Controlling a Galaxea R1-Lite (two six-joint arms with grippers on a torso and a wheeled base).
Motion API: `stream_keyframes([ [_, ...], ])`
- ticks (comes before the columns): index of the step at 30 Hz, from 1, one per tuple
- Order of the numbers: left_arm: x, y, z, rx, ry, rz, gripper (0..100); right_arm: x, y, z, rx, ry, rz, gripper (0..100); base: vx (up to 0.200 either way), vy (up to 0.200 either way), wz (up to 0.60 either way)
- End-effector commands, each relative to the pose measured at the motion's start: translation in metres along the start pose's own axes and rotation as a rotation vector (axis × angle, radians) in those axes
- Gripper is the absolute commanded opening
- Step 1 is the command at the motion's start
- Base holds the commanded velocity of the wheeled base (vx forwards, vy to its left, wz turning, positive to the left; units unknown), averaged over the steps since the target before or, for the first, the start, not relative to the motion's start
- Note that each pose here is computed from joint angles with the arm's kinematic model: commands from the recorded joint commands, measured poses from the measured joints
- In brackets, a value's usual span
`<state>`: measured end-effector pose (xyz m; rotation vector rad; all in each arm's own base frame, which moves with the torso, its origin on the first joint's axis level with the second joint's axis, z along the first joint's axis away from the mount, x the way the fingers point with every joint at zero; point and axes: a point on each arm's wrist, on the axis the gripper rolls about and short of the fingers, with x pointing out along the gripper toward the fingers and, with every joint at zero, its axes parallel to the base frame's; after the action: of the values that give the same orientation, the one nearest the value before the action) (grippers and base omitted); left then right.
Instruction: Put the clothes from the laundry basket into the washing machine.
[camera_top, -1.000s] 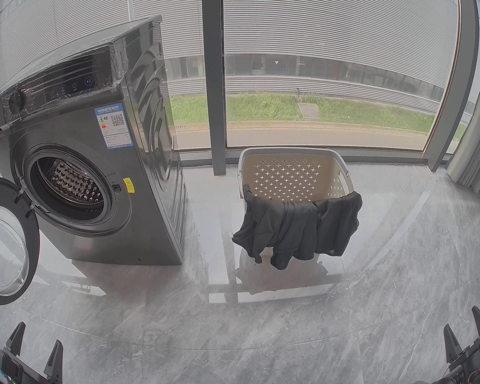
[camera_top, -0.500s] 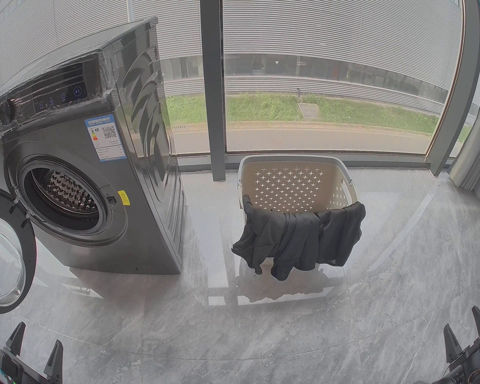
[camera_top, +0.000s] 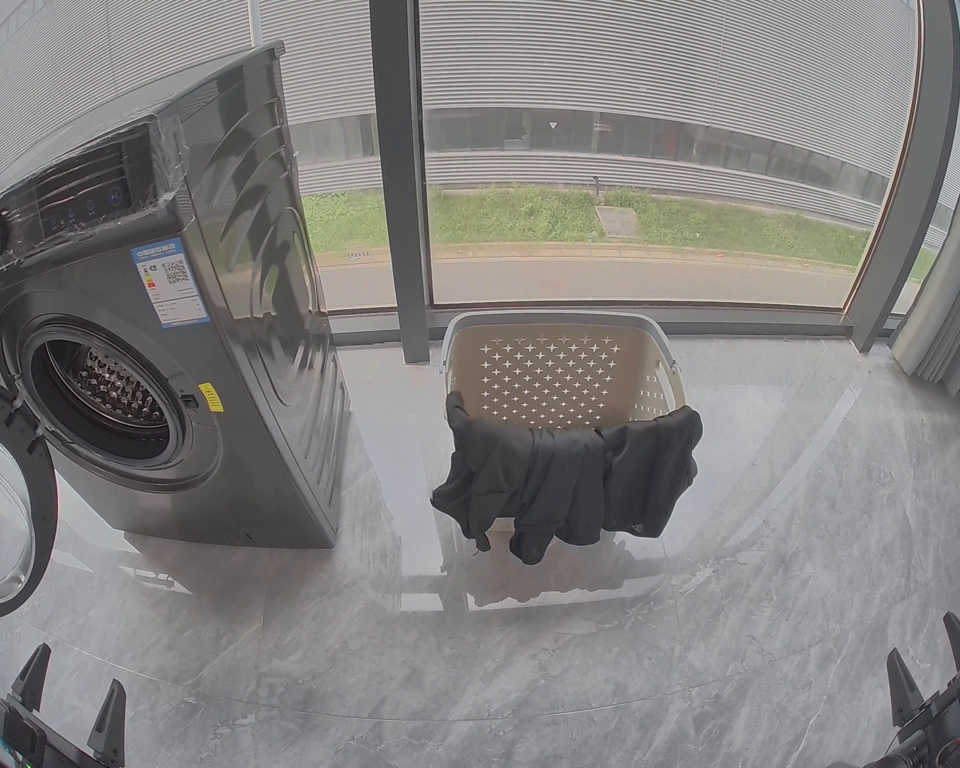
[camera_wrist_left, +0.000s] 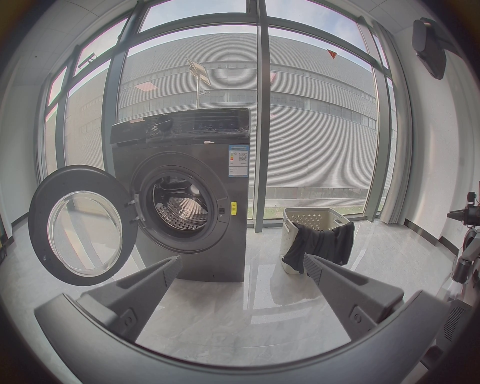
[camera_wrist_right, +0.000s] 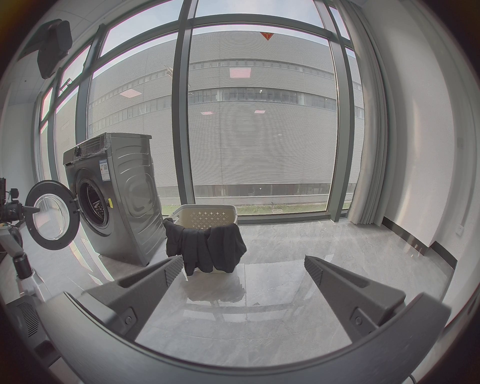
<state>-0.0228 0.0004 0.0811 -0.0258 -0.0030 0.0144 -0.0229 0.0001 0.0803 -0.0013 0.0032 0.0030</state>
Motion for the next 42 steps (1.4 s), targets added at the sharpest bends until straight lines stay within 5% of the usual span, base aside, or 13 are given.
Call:
stream_keyframes([
  [1, -0.0002, 0.0001, -0.0048, 0.000, -0.002, 0.001, 100, -0.0001, 0.0001, -0.0044, 0.000, -0.002, 0.002, 100, 0.000, 0.000, 0.00],
  [36, -0.0002, 0.0001, -0.0048, 0.000, -0.002, 0.001, 100, -0.0001, 0.0000, -0.0044, 0.000, -0.002, 0.000, 100, 0.000, 0.000, 0.00],
  [42, -0.0002, 0.0001, -0.0048, 0.000, -0.002, 0.001, 100, -0.0001, 0.0000, -0.0044, 0.000, -0.002, 0.000, 100, 0.200, 0.000, 0.00],
])
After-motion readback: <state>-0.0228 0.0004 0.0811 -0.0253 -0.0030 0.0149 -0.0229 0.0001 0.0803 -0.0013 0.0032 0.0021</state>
